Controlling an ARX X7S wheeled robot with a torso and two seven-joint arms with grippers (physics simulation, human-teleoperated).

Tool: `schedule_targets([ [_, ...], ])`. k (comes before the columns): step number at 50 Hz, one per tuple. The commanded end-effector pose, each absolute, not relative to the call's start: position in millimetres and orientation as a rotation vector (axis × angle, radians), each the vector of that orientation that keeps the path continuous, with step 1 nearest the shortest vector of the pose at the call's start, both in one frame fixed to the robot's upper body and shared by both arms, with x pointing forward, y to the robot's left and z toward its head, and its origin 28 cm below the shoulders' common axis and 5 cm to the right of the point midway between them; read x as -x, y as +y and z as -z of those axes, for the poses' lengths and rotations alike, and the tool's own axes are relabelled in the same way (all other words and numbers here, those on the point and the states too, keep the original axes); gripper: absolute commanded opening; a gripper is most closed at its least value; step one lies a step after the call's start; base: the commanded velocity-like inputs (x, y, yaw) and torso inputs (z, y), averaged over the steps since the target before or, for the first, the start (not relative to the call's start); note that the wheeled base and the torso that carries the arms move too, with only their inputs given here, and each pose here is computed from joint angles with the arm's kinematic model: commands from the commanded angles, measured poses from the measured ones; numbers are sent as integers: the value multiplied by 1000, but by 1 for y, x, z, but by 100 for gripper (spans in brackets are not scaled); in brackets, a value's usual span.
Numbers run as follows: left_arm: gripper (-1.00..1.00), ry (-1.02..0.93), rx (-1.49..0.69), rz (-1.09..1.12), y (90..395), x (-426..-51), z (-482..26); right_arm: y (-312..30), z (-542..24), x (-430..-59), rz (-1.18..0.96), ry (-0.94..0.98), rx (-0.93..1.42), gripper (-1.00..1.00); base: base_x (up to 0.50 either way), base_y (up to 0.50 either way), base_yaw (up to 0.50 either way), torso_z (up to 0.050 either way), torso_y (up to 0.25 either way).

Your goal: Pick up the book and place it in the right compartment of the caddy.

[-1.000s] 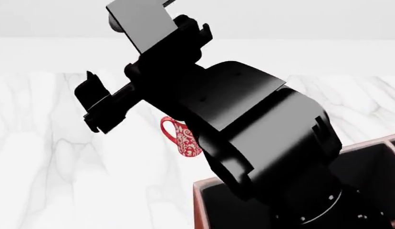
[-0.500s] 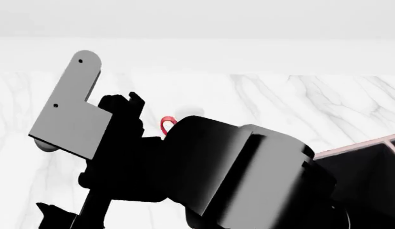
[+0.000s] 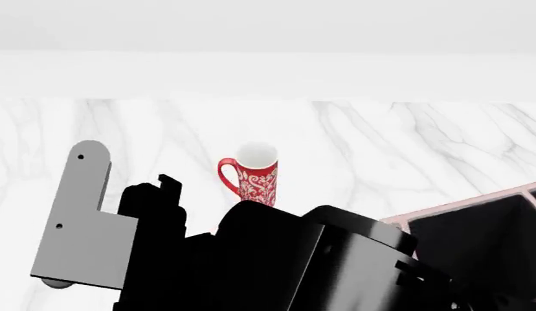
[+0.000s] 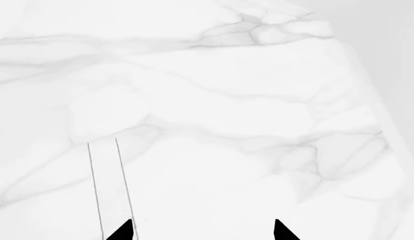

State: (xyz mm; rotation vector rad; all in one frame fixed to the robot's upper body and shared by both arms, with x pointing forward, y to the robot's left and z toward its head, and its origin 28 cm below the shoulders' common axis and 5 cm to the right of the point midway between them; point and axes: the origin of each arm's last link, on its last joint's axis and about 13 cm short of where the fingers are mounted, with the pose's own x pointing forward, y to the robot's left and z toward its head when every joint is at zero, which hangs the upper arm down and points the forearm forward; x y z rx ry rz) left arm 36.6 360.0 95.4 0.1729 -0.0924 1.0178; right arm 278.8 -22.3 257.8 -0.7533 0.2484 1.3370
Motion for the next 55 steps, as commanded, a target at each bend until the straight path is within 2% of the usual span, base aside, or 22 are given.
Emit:
schedule_targets([
  [1, 100, -90, -172, -1016, 360, -37, -94, -20, -252, -271, -1392, 265, 774, 100, 0, 0, 0, 0, 0],
  [17, 100, -86, -171, -1016, 360, -37, -93, -13, -237, -258, -1465, 263, 774, 100, 0, 0, 0, 0, 0],
  [55, 100, -82, -177, -1013, 360, -38, -93, -1, -189, -277, -1508, 343, 664, 100, 0, 0, 0, 0, 0],
])
